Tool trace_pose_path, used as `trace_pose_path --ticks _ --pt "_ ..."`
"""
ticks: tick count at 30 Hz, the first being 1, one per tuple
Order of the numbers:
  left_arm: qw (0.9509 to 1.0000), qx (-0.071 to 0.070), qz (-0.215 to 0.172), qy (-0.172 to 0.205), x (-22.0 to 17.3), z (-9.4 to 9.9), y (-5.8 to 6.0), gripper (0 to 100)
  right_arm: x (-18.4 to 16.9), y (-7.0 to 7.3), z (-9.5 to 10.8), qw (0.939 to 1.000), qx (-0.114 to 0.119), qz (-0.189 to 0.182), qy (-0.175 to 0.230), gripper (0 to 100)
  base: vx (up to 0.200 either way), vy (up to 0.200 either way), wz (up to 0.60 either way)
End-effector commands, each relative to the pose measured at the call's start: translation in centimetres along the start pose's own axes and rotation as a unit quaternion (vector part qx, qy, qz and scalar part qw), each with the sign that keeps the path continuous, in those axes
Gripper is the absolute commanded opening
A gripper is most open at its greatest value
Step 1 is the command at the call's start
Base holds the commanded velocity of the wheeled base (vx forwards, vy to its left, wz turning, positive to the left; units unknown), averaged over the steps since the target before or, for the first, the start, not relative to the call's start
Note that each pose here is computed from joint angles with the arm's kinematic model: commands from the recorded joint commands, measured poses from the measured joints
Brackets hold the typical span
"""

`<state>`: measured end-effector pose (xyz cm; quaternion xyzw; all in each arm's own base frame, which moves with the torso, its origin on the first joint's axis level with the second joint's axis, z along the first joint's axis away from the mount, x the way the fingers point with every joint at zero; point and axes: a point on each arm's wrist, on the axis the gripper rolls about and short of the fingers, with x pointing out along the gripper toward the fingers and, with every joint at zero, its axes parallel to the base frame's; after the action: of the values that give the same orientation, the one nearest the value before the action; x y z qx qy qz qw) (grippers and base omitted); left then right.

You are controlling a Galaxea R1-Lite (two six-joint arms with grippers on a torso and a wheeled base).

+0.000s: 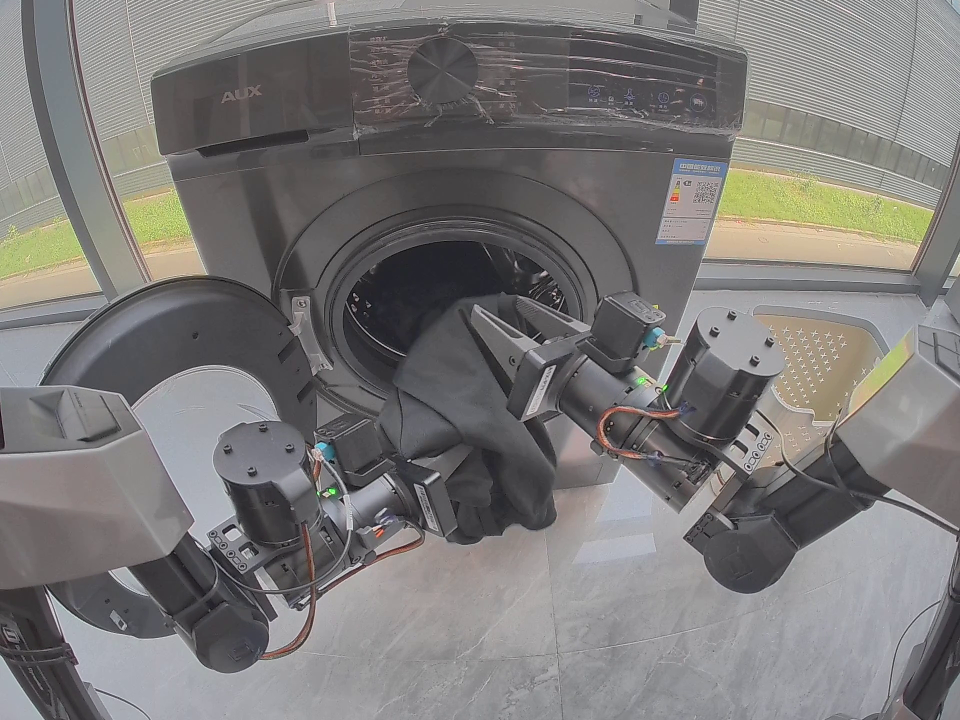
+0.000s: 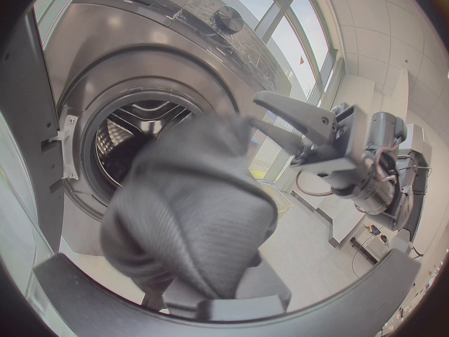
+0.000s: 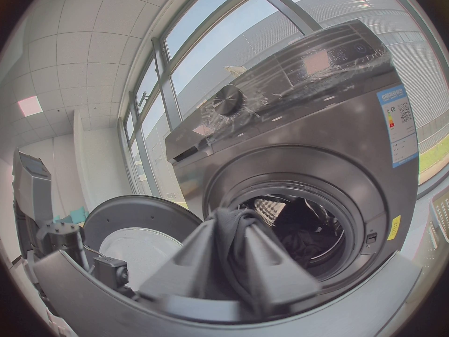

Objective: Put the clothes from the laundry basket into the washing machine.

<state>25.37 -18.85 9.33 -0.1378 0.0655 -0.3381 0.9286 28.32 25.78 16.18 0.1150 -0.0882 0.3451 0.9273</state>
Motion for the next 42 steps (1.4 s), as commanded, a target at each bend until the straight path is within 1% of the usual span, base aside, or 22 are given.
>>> trace_pose_path --ticks 1,4,6,8,11,17,20,23,27,32,35,38,39,42 --pt "0.9996 0.002 -0.003 -0.028 0.1 1.1 0.0 0 -0.4 -2.4 -0.7 0.9991 -0.019 -0.032 0.018 100 0.0 0.0 0.0" --pt "0.9986 0.003 0.001 -0.052 0.6 2.0 0.0 0 -1.5 -3.2 -1.3 0.9978 -0.028 -0.044 0.04 100 0.0 0.0 0.0" --pt "0.9972 0.002 0.02 -0.072 1.0 2.6 0.4 0 -2.3 -3.6 -1.9 0.9964 -0.036 -0.05 0.058 100 0.0 0.0 0.0" --pt "0.9957 0.002 0.029 -0.088 1.5 3.2 0.5 0 -3.1 -3.8 -2.5 0.9948 -0.039 -0.054 0.077 100 0.0 0.0 0.0" --pt "0.9944 0.002 0.03 -0.101 1.8 3.7 0.4 0 -4.2 -4.4 -3.4 0.9918 -0.04 -0.063 0.103 100 0.0 0.0 0.0" --pt "0.9922 0.001 0.042 -0.117 2.0 4.3 0.5 0 -5.6 -4.7 -4.8 0.9865 -0.04 -0.07 0.142 100 0.0 0.0 0.0" --pt "0.992 0.001 0.042 -0.119 2.0 4.3 0.4 0 -6.1 -4.7 -5.3 0.9843 -0.04 -0.071 0.156 100 0.0 0.0 0.0" --pt "0.9913 0.0 0.048 -0.123 2.0 4.4 0.4 0 -6.8 -4.7 -6.5 0.9804 -0.038 -0.067 0.181 100 0.0 0.0 0.0" --pt "0.9898 0.0 0.048 -0.134 2.2 4.9 0.4 0 -7.5 -4.5 -7.6 0.9761 -0.036 -0.062 0.205 100 0.0 0.0 0.0" --pt "0.9879 -0.002 0.043 -0.149 2.6 5.6 0.2 0 -7.5 -4.6 -8.3 0.9743 -0.034 -0.059 0.215 100 0.0 0.0 0.0" --pt "0.987 -0.002 0.041 -0.155 2.8 5.9 0.1 0 -7.7 -4.6 -8.9 0.9716 -0.034 -0.058 0.227 100 0.0 0.0 0.0" --pt "0.9862 -0.001 0.039 -0.161 2.9 6.2 0.1 0 -7.6 -4.4 -9.6 0.9703 -0.033 -0.055 0.233 100 0.0 0.0 0.0" --pt "0.986 -0.002 0.038 -0.162 2.9 6.2 0.0 0 -7.3 -4.3 -9.6 0.9719 -0.029 -0.054 0.227 100 0.0 0.0 0.0" --pt "0.9859 -0.001 0.037 -0.164 2.9 6.3 0.0 0 -5.9 -3.9 -9.6 0.9782 -0.027 -0.049 0.2 100 0.0 0.0 0.0"
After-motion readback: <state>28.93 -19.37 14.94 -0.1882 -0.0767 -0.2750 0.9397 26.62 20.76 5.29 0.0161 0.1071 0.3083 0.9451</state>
